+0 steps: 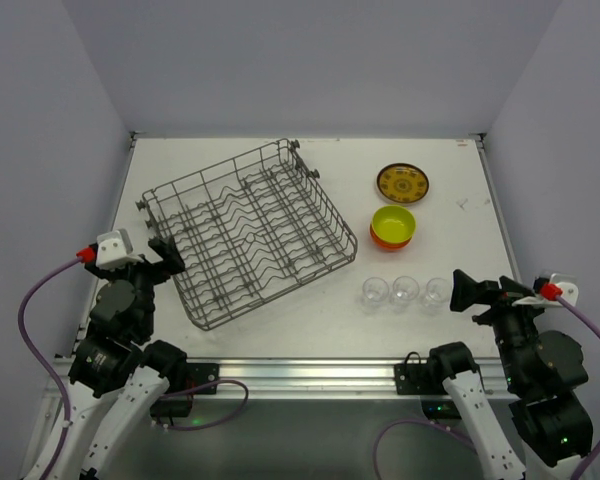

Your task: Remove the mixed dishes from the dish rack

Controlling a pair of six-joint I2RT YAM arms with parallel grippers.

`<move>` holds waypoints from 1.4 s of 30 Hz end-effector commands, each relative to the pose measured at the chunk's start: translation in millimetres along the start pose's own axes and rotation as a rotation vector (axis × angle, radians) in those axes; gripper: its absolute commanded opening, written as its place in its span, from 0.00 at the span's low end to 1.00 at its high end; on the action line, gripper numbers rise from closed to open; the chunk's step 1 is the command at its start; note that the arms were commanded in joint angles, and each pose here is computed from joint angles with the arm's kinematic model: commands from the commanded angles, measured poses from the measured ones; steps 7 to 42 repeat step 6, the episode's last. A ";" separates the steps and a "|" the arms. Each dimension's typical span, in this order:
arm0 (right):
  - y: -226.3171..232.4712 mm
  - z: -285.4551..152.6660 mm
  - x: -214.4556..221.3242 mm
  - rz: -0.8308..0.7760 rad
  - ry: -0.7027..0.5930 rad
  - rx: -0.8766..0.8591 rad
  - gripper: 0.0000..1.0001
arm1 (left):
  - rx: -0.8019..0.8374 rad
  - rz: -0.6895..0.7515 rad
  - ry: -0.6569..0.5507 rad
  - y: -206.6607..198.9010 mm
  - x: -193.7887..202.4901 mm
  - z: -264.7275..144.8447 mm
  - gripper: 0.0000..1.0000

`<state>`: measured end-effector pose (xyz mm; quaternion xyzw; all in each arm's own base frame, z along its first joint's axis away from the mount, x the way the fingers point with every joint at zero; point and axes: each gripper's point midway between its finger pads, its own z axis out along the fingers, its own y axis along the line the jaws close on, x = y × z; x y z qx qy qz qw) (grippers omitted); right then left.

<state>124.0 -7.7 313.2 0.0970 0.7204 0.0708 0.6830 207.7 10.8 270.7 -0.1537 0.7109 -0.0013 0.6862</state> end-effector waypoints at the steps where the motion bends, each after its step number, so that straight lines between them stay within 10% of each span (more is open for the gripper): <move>1: -1.4 -2.2 -7.6 -0.006 -0.019 0.007 0.99 | 0.001 -0.026 -0.037 -1.8 -7.2 2.5 1.00; 42: -3.5 -0.3 -6.7 0.000 -0.009 0.025 0.99 | -0.001 -0.029 -0.038 -0.8 -7.6 2.2 1.00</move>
